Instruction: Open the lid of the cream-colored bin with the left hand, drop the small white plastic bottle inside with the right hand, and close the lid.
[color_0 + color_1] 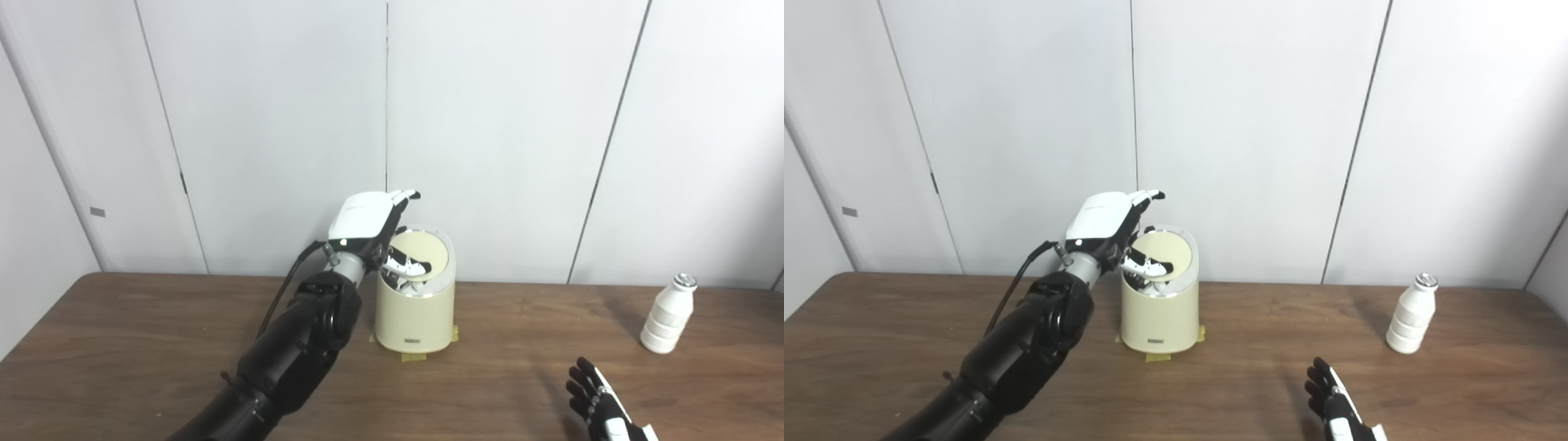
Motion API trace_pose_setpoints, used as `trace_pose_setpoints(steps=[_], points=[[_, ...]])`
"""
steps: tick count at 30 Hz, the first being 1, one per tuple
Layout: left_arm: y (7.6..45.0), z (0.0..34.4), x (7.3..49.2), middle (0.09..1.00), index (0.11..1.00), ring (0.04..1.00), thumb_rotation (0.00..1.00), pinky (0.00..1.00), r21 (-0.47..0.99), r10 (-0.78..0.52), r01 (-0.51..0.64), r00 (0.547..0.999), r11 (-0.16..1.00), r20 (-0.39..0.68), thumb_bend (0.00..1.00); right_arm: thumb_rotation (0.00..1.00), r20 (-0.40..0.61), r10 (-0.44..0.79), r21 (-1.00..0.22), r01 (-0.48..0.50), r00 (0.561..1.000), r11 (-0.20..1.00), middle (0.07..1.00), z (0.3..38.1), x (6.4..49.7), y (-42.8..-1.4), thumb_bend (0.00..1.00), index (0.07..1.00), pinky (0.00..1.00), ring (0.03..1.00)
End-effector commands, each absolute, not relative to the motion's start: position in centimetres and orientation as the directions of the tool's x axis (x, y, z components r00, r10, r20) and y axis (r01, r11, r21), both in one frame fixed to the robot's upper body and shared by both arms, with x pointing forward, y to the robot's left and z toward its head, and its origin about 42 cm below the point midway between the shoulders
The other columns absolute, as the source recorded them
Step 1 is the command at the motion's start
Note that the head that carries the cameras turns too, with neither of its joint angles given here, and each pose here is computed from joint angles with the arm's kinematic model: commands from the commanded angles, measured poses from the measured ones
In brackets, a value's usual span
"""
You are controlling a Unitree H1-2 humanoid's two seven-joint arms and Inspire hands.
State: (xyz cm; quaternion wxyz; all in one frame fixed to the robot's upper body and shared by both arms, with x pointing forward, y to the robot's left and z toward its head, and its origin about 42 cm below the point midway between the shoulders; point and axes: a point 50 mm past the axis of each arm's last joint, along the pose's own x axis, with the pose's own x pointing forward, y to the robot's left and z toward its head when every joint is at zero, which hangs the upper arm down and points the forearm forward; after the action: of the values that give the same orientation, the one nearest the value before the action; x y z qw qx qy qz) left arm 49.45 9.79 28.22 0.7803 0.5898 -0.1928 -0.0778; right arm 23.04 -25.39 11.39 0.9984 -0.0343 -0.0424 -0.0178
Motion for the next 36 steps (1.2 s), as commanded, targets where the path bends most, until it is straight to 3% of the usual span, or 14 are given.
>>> trace_pose_setpoints(steps=[1,16,22,27,30,36], points=[[9.4,29.7,49.7,0.908,0.911,0.865,0.00,0.76,0.960,-0.367,-0.139,0.903,0.242,0.223,0.95,1.00,-0.043,-0.053,-0.040,0.051,0.998,0.998,0.937,8.4,18.3,-24.9,0.55,0.933,0.92,0.924],[9.9,29.7,49.9,0.886,0.905,0.800,0.00,0.70,0.963,-0.345,-0.102,0.920,0.248,0.186,0.97,1.00,-0.047,-0.054,-0.023,0.053,0.997,0.998,0.940,8.4,18.1,-25.1,0.57,0.941,0.94,0.932],[10.3,31.3,49.7,0.900,0.898,0.822,0.00,0.69,0.896,-0.292,-0.040,0.938,0.442,0.186,0.93,1.00,-0.049,-0.055,-0.032,0.053,0.997,0.998,0.933,8.3,18.1,-25.1,0.56,0.938,0.92,0.925],[10.8,32.9,49.2,0.823,0.864,0.771,0.14,0.64,0.806,-0.226,-0.029,0.953,0.591,0.200,0.85,1.00,-0.049,-0.054,-0.020,0.053,0.997,0.998,0.936,8.3,18.2,-25.2,0.57,0.936,0.93,0.927],[11.2,33.8,48.9,0.833,0.854,0.770,0.21,0.65,0.766,-0.209,-0.037,0.952,0.642,0.222,0.76,1.00,-0.050,-0.051,-0.023,0.050,0.997,0.998,0.934,8.2,18.2,-25.3,0.56,0.938,0.93,0.924],[11.9,35.4,48.2,0.797,0.836,0.722,0.26,0.58,0.715,-0.185,-0.056,0.949,0.697,0.254,0.71,1.00,-0.054,-0.048,-0.022,0.046,0.997,0.999,0.938,8.1,18.3,-25.3,0.55,0.940,0.94,0.930]])
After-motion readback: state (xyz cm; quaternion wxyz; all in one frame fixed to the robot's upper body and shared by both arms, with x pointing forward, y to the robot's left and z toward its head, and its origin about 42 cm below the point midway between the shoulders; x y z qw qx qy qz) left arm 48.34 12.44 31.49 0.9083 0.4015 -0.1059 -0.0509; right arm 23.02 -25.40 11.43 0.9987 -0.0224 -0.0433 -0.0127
